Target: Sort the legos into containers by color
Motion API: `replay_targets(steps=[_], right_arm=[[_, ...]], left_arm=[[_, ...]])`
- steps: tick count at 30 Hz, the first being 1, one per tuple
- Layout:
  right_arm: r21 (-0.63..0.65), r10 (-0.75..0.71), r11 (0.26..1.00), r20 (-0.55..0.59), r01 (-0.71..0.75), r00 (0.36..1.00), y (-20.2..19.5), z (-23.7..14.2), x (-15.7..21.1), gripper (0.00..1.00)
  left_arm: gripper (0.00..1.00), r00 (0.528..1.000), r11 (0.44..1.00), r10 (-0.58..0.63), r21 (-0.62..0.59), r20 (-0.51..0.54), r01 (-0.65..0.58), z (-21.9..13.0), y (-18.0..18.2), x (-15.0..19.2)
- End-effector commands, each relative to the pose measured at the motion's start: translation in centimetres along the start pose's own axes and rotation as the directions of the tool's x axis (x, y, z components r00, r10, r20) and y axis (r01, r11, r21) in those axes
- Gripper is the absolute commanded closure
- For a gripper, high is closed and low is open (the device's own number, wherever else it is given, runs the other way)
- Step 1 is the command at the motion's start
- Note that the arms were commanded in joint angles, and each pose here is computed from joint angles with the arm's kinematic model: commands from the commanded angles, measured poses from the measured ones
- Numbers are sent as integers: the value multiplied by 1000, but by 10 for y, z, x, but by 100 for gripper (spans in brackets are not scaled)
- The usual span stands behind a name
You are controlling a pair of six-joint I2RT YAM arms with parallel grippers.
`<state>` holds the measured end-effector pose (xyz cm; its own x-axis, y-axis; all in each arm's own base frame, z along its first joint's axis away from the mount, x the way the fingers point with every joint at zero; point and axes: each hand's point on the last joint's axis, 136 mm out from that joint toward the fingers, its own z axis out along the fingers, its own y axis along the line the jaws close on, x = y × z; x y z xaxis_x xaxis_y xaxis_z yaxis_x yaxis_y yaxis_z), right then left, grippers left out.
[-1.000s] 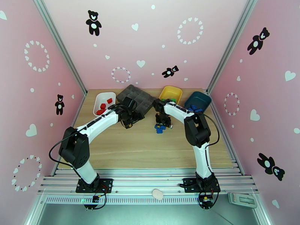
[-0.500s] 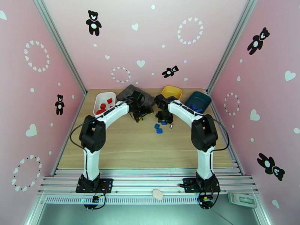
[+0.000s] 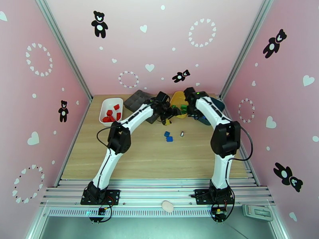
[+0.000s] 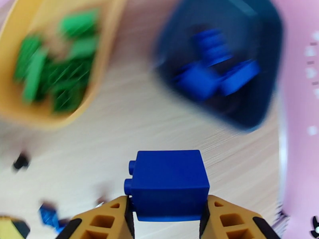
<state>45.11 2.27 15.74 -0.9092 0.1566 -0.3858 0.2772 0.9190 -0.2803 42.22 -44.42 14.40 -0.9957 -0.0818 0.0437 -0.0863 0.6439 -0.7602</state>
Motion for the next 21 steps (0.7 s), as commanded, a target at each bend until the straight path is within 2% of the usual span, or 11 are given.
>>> replay_targets(steps=[1,5,10,15,21], right_arm=[[115,-32,993,0,32,999,-32,12,-15,64],[118,-6,993,-24,9,1000,-44,31,-28,55],[88,-29,996,-51,33,998,-36,45,-34,47],[44,-12,999,-42,14,999,-32,37,-36,41],[-68,-23,997,-10,22,1000,-8,10,-30,43]], left_arm=[[12,997,999,-34,26,-68,36,10,-7,12],[11,996,998,-37,42,-83,41,18,-11,15],[11,997,999,-22,27,-75,25,13,-11,17],[12,999,1000,-9,10,-44,9,1,-9,16],[12,999,999,19,-50,48,-17,-26,0,10]])
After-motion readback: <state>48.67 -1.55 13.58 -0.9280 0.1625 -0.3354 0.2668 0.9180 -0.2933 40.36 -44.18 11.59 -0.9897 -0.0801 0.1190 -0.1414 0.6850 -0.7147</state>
